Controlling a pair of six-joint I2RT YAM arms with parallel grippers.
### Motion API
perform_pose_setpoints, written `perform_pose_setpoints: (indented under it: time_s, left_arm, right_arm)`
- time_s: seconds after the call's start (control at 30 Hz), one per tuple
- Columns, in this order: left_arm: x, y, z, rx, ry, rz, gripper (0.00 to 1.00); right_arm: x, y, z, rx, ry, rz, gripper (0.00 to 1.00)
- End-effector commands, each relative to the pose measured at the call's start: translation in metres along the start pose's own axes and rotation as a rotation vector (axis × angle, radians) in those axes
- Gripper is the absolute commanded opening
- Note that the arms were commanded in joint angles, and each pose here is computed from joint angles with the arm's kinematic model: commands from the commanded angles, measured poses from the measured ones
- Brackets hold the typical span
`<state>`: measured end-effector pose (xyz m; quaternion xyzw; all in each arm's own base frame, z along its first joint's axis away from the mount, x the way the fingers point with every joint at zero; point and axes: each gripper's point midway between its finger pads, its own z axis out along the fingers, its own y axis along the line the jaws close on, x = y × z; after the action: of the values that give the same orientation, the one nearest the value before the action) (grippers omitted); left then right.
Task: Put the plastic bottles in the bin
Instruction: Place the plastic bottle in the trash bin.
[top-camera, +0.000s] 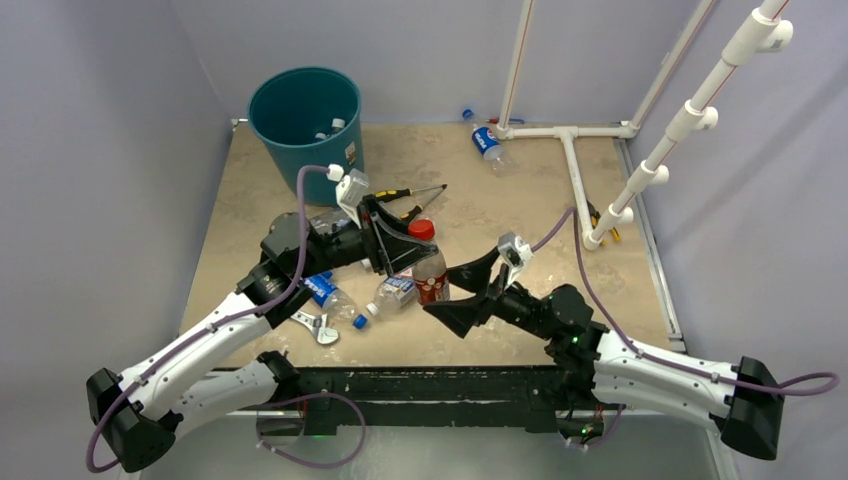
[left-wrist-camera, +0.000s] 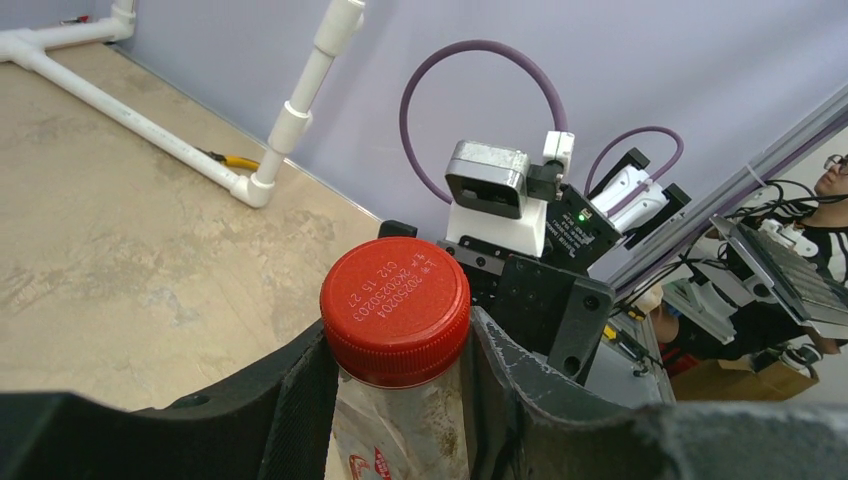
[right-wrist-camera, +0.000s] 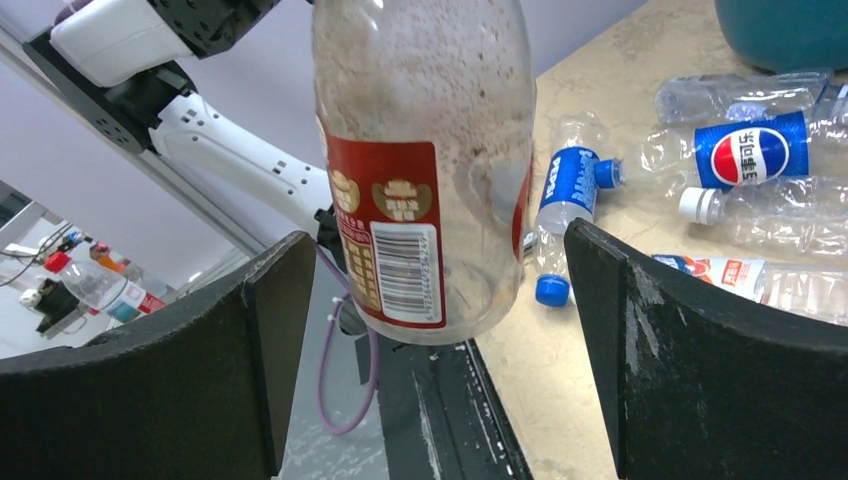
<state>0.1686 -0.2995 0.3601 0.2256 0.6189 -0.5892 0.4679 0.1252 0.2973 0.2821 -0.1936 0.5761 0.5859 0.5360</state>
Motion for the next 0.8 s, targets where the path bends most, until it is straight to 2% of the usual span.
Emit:
perform_pose_setpoints:
  time_s: [0.0,0.13,0.37,0.43,0.5,0.53,0.57,0.7,0.77]
  left_arm:
    - [-0.03,-0.018,-0.001,0.036,-0.082,0.065,0.0]
    - [-0.026,-0.019,0.002,0.064,-0.084,0.03,0.0]
    - [-0.025,-0.02,0.001,0.063,-0.088,0.017,0.0]
    - [-0.025,-0.019,0.001,0.061,-0.089,0.017,0.05]
    - [-0.025,-0.019,0.003,0.063,-0.088,0.015,0.06]
    - [-0.026,-0.018,0.003,0.063,-0.09,0.018,0.03]
    - [-0.027,-0.018,0.003,0.064,-0.095,0.023,0.0]
    - [-0.046,-0.008,0.0,-0.045,-0.139,0.107,0.0]
    - [-0.068,0.0,-0.005,-0.144,-0.178,0.176,0.0]
  right_arm:
    - [-0.017,0.009,0.009,-0.014,-0.04,0.013,0.93]
    - [-0.016,0.004,0.02,0.008,-0.04,0.019,0.86]
    - [-0.024,0.005,0.021,-0.004,-0.086,0.009,0.61]
    - [-0.024,0.004,0.02,-0.001,-0.088,0.01,0.54]
    - [-0.023,0.004,0.02,0.002,-0.085,0.01,0.51]
    - [-0.022,0.003,0.02,0.005,-0.082,0.011,0.51]
    - [-0.02,0.002,0.02,0.01,-0.077,0.013,0.54]
    - [-0.016,-0.01,0.02,0.084,-0.044,0.025,0.92]
    - [-0.019,-0.017,0.016,0.134,-0.047,0.025,0.99]
